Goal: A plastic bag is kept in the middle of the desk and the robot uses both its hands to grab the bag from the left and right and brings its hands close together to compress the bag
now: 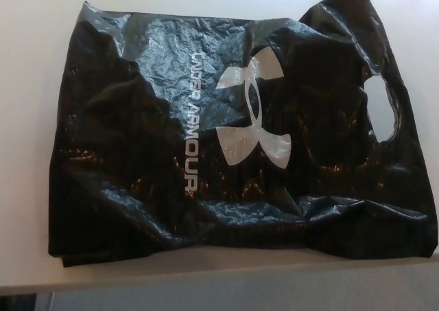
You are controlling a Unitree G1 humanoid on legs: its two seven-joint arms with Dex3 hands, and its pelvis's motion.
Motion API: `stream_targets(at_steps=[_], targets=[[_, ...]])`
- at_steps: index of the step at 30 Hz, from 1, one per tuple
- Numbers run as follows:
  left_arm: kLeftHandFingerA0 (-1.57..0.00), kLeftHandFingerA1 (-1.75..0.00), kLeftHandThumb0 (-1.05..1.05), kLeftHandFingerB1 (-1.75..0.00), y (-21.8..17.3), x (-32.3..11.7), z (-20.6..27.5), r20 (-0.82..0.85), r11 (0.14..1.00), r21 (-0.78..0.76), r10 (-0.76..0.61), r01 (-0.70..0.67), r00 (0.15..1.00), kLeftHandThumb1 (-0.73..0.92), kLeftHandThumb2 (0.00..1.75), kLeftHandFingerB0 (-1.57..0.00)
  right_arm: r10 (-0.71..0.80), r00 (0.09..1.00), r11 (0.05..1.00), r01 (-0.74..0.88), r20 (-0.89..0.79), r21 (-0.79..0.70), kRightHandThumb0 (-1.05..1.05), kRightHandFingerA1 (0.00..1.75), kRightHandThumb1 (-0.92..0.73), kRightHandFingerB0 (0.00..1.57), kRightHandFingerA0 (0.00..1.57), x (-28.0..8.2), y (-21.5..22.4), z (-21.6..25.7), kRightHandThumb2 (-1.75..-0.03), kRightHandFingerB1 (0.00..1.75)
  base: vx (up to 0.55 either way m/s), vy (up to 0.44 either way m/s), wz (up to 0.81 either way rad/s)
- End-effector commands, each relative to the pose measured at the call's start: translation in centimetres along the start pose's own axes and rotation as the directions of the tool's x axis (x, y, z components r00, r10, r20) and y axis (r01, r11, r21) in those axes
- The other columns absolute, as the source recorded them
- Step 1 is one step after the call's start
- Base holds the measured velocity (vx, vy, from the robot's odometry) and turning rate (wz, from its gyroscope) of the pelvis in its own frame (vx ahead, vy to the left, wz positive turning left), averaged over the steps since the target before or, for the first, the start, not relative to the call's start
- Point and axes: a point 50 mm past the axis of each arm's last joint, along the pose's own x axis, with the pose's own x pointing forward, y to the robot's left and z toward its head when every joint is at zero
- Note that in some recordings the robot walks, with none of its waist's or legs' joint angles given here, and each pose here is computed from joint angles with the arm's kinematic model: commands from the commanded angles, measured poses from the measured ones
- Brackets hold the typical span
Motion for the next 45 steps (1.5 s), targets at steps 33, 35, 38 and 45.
stream_targets(at_steps=[33, 35, 38, 45], targets=[[-0.01, -0.50, -0.31, -0.48, -20.5, -8.7, -4.7, -0.236, 0.919, -0.183, -0.387, 0.350, 0.891, 0.63, 1.19, 0.00, 0.465, 0.885, 0.858, -0.445, -0.021, 0.257, -0.77, 0.47, -0.71, 0.02, 0.09, -9.0, 20.2, 0.4, -1.10, 0.40, 0.00, 0.000, 0.00], [-0.01, -0.50, -0.31, -0.48, -20.8, -8.8, -4.5, -0.228, 0.915, -0.180, -0.395, 0.361, 0.890, 0.63, 1.19, 0.00, 0.466, 0.885, 0.855, -0.448, -0.011, 0.261, -0.84, 0.48, -0.75, 0.02, 0.13, -9.1, 20.5, 0.7, -1.11, 0.39, 0.00, 0.000, 0.00], [-0.03, -0.45, -0.79, -0.32, -21.6, -8.5, -3.4, -0.176, 0.901, -0.185, -0.423, 0.392, 0.889, 0.92, 1.21, -0.08, 0.473, 0.880, 0.845, -0.466, 0.041, 0.260, -0.82, 0.51, -0.74, 0.00, 0.15, -8.7, 20.9, 1.9, -1.13, 0.37, 0.00, 0.000, 0.00], [-0.05, -0.38, -0.70, -0.28, -22.4, -8.9, -2.1, -0.079, 0.861, -0.210, -0.486, 0.462, 0.870, 0.84, 1.16, -0.06, 0.477, 0.873, 0.841, -0.487, 0.101, 0.237, -0.84, 0.38, -0.88, 0.11, 0.16, -9.1, 21.3, 2.8, -0.71, 0.28, 0.00, 0.000, 0.00]])
